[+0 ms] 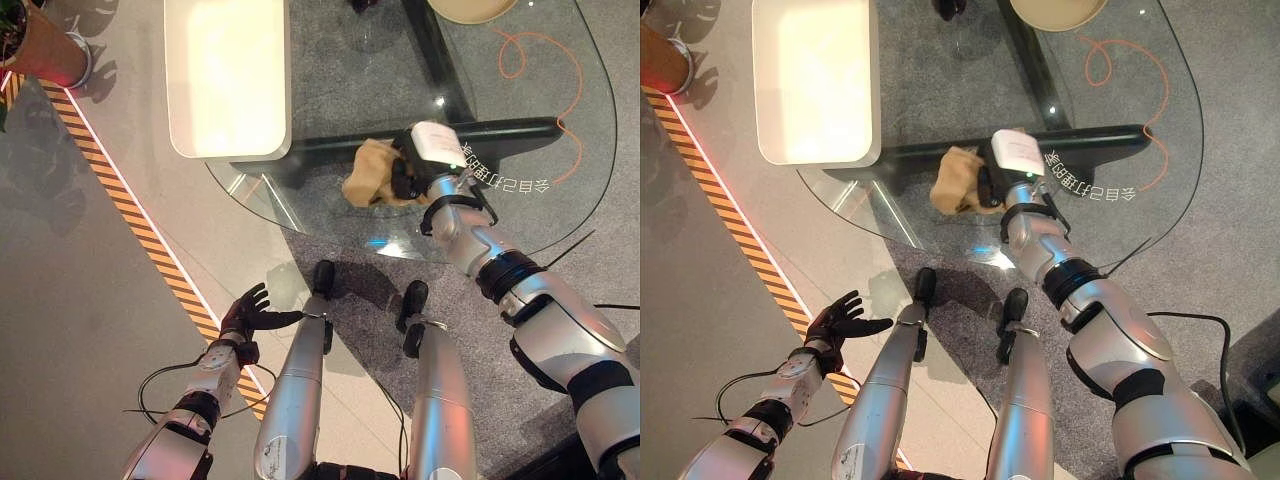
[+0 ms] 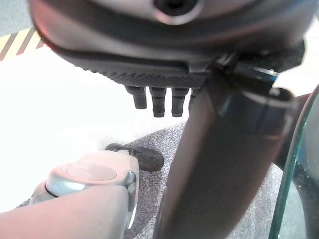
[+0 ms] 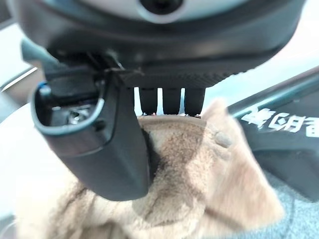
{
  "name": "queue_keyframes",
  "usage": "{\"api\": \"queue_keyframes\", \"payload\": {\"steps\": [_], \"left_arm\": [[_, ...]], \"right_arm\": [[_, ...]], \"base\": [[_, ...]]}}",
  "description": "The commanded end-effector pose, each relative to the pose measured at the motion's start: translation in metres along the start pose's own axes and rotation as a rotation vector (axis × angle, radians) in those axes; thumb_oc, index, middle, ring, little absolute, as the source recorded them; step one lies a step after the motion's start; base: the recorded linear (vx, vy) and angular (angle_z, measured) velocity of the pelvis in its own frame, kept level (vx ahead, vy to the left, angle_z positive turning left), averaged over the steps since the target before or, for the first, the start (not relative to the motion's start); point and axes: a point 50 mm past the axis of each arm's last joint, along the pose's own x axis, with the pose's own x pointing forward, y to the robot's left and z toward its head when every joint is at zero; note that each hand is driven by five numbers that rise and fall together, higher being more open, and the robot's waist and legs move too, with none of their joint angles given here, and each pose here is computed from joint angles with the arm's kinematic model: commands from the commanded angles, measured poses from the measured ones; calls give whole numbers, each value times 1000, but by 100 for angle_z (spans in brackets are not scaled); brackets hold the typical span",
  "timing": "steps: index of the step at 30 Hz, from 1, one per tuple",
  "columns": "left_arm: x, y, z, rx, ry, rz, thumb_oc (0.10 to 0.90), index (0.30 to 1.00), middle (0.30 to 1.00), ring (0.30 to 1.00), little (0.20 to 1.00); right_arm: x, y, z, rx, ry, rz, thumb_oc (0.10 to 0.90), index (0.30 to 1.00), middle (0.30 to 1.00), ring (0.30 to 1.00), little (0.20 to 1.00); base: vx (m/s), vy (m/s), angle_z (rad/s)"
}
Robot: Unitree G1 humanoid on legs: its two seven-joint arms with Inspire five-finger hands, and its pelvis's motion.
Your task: Wipe the table with a cloth and put it in the basket.
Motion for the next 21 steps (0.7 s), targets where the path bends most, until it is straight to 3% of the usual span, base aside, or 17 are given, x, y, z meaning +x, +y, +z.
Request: {"api": "queue_keyframes", "payload": {"steps": [1,21], "left_arm": [[-4,5,-5,-5,-15,13,800,900,900,900,900],[-5,23,1,-24,-20,44,800,900,900,900,900]], "right_arm": [[24,-90,-7,-9,30,-332,100,300,300,300,200],[9,-142,-75,0,268,-631,100,300,300,300,200]], "base": [[0,0,0],[-3,0,0]]}}
